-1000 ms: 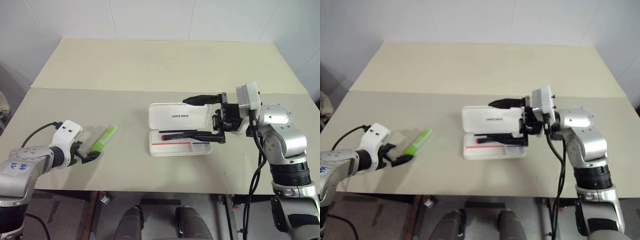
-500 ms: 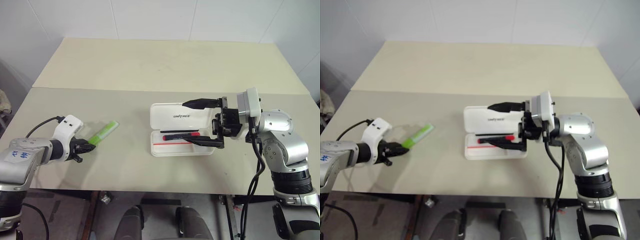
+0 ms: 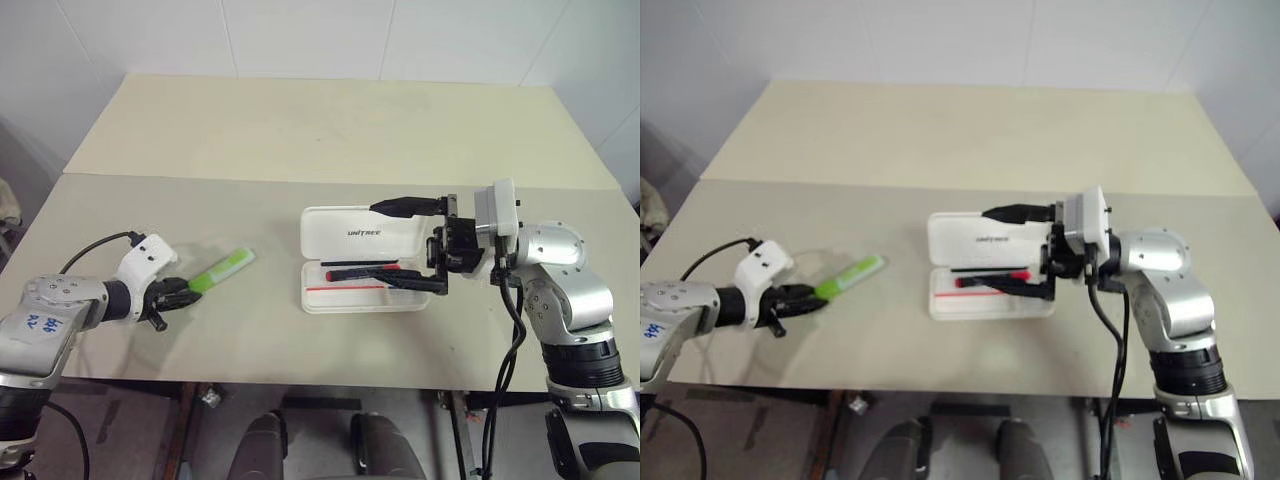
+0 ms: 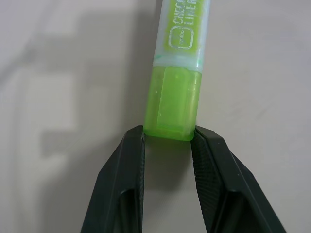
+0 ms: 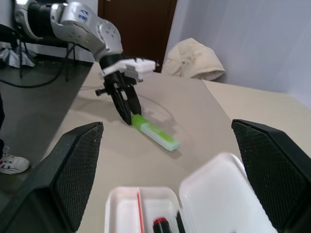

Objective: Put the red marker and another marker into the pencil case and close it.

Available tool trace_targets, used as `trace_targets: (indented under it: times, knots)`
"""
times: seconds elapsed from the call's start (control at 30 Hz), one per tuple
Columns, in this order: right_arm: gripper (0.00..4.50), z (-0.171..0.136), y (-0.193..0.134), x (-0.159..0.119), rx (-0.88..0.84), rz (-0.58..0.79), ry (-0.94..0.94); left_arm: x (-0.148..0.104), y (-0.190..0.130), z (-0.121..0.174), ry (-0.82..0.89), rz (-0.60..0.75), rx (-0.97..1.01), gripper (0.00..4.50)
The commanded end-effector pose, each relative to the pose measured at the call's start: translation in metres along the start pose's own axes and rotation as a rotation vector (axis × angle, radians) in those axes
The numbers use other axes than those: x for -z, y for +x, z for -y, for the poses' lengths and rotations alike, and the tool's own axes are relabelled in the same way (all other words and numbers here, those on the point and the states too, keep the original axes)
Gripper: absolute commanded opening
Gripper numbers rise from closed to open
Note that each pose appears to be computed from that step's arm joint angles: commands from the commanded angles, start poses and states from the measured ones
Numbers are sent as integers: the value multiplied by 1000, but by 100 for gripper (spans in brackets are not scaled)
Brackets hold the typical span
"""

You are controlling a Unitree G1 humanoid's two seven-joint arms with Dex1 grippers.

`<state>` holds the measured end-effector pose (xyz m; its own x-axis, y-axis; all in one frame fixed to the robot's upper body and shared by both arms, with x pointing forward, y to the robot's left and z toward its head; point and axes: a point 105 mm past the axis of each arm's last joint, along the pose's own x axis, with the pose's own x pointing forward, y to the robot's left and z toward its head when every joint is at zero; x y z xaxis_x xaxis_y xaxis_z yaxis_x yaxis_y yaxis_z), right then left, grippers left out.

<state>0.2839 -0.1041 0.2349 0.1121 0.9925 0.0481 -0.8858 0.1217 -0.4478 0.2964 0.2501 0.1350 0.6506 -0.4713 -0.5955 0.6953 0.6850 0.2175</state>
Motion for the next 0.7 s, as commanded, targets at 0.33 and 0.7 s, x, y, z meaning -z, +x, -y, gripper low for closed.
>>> trace_targets:
  times: [0.33,0.7]
  knots:
    - [450,-1,-30,-5,42,-78,-54,-78,-30,44,410,323,408,106]
    - [450,2,-61,6,185,-188,-41,-109,9,66,461,339,508,106]
